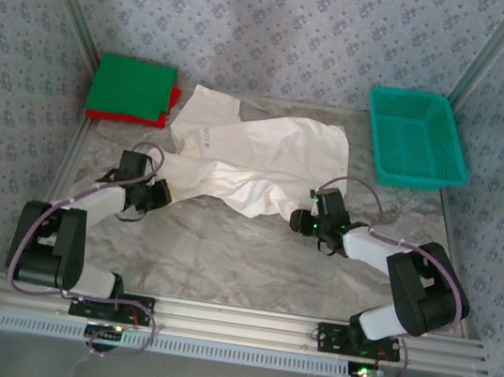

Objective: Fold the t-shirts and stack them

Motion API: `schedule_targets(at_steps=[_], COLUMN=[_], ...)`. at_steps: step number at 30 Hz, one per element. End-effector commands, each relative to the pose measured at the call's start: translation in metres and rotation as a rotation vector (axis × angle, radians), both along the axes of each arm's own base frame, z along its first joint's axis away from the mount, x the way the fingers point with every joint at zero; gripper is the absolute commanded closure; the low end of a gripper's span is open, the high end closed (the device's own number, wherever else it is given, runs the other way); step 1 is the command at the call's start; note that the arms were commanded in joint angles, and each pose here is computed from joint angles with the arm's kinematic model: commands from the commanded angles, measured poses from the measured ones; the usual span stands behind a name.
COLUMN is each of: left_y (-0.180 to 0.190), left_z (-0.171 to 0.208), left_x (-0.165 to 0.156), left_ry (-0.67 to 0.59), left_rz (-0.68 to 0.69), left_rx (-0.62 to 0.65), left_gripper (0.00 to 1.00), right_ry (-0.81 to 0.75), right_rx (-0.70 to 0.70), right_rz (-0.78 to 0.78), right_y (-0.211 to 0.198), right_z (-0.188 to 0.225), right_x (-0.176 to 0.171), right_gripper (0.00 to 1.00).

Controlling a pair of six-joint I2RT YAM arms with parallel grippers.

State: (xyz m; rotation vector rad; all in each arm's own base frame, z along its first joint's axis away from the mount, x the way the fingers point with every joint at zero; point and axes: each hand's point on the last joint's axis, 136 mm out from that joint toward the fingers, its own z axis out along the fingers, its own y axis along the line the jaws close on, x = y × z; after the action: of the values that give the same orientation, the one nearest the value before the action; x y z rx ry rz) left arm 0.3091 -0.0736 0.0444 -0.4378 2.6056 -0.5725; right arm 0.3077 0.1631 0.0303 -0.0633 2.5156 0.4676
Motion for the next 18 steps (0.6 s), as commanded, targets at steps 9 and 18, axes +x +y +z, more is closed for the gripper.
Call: schedule_targets(at_steps=[9, 18], left_y=[0.013, 0.020], left_z=[0.100, 0.141], left_x=[0.006, 0.000], left_ry=[-0.176, -0.220], left_rz=[0.057, 0.095], left_rx=[0.003, -0.069], left_gripper=[1.00, 1.00], right_ry=[0.010, 0.028], right_rx=[0.006, 0.033], right_rz=[-0.026, -0.100], right_y=[-0.014, -0.027], right_z=[0.004, 0.022], right_x=[-0.002, -0.004], right_gripper=[1.00, 1.00])
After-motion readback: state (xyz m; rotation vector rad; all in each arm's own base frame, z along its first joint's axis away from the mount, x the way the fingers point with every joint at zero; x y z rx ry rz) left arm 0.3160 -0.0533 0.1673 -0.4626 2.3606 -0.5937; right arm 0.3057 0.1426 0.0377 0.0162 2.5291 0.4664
